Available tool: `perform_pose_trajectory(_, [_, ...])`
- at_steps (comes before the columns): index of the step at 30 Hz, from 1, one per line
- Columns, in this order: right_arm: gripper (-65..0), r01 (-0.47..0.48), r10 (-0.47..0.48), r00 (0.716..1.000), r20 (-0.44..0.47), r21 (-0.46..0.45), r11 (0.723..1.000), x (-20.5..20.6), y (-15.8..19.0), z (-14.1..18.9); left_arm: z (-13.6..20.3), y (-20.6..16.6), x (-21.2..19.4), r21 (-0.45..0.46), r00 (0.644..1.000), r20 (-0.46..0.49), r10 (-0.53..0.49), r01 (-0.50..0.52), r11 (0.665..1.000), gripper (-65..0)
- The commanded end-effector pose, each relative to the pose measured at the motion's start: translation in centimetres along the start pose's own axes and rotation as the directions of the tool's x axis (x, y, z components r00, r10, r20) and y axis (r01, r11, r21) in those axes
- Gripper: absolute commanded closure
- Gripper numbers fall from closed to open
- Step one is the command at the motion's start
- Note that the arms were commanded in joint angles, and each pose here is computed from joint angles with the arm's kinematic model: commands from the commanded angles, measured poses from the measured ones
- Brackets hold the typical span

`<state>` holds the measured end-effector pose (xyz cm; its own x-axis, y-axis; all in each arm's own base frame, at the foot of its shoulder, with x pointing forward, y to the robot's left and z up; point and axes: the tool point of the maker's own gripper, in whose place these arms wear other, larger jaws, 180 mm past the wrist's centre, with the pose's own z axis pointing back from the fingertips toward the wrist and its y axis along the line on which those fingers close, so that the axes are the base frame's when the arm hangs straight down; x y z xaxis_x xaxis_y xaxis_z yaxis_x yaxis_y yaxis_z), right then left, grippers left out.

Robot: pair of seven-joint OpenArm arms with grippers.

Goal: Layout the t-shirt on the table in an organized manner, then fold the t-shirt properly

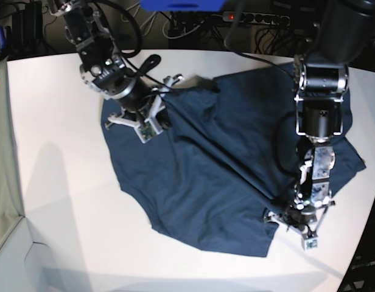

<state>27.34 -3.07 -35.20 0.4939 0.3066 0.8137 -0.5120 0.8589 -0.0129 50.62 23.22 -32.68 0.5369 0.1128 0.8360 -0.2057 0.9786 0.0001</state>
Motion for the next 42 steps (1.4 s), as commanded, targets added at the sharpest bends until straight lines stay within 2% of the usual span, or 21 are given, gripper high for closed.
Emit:
perform_pose_trajectory(1, [0.0, 0.001, 0.0, 0.998, 0.062, -0.019, 1.0, 1.8, -0.8, 0.6, 1.0, 0.2, 3.0, -0.001, 0.997, 0.073, 0.013, -0.013, 1.0, 0.0])
perform_pose_trajectory(3, [0.0, 0.018, -0.014, 0.998, 0.068, -0.051, 0.999, 1.8, -1.8, 1.2, 2.7, 0.1, 3.1, -0.014, 0.997, 0.075, 0.025, -0.024, 1.0, 0.0])
perform_pose_trajectory(6, [0.0, 0.047, -0.042, 0.998, 0.053, -0.088, 0.995, 0.8, -3.1, 1.7, 6.0, -0.6, 0.2, -0.042, 0.999, 0.039, -0.008, 0.01, 0.999, 0.0])
perform_pose_trajectory(11, [0.0, 0.077, -0.076, 0.997, 0.012, -0.117, 0.99, -1.2, -3.7, 2.4, 9.9, -1.6, -7.2, -0.082, 0.996, -0.04, -0.085, 0.082, 0.993, 0.0])
perform_pose_trajectory(14, [0.0, 0.087, -0.087, 0.996, 0.005, -0.14, 0.986, -1.7, -4.5, 2.7, 10.8, -0.9, -10.9, -0.078, 0.991, -0.088, -0.104, 0.098, 0.992, 0.0])
perform_pose_trajectory(18, [0.0, 0.108, -0.111, 0.994, -0.008, -0.156, 0.982, -2.6, -4.8, 3.1, 11.1, -0.1, -13.7, -0.068, 0.985, -0.134, -0.109, 0.101, 0.993, 0.0])
perform_pose_trajectory(25, [-0.7, 0.115, -0.123, 0.992, -0.042, -0.151, 0.982, -3.6, -4.4, 3.3, 11.1, 0.1, -14.4, -0.066, 0.982, -0.15, -0.11, 0.101, 0.993, 0.0])
perform_pose_trajectory(29, [-8.8, 0.114, -0.129, 0.988, -0.088, -0.154, 0.982, -4.4, -4.4, 3.3, 11.1, 0.0, -14.3, -0.066, 0.983, -0.149, -0.11, 0.101, 0.993, 0.0])
perform_pose_trajectory(36, [-13.8, 0.18, -0.205, 0.975, -0.092, -0.226, 0.957, -5.5, -6.1, 4.2, 10.5, 1.0, -15.8, -0.05, 0.974, -0.194, -0.118, 0.111, 0.993, 0.0])
perform_pose_trajectory(39, [-21.4, 0.187, -0.216, 0.971, -0.106, -0.229, 0.955, -6.2, -5.9, 4.5, 10.3, 1.8, -16.6, -0.04, 0.968, -0.218, -0.124, 0.118, 0.992, 0.0])
perform_pose_trajectory(42, [-32.5, 0.195, -0.228, 0.965, -0.133, -0.224, 0.955, -7.4, -5.3, 4.9, 10.3, 1.9, -16.5, -0.037, 0.968, -0.217, -0.129, 0.123, 0.992, 0.0])
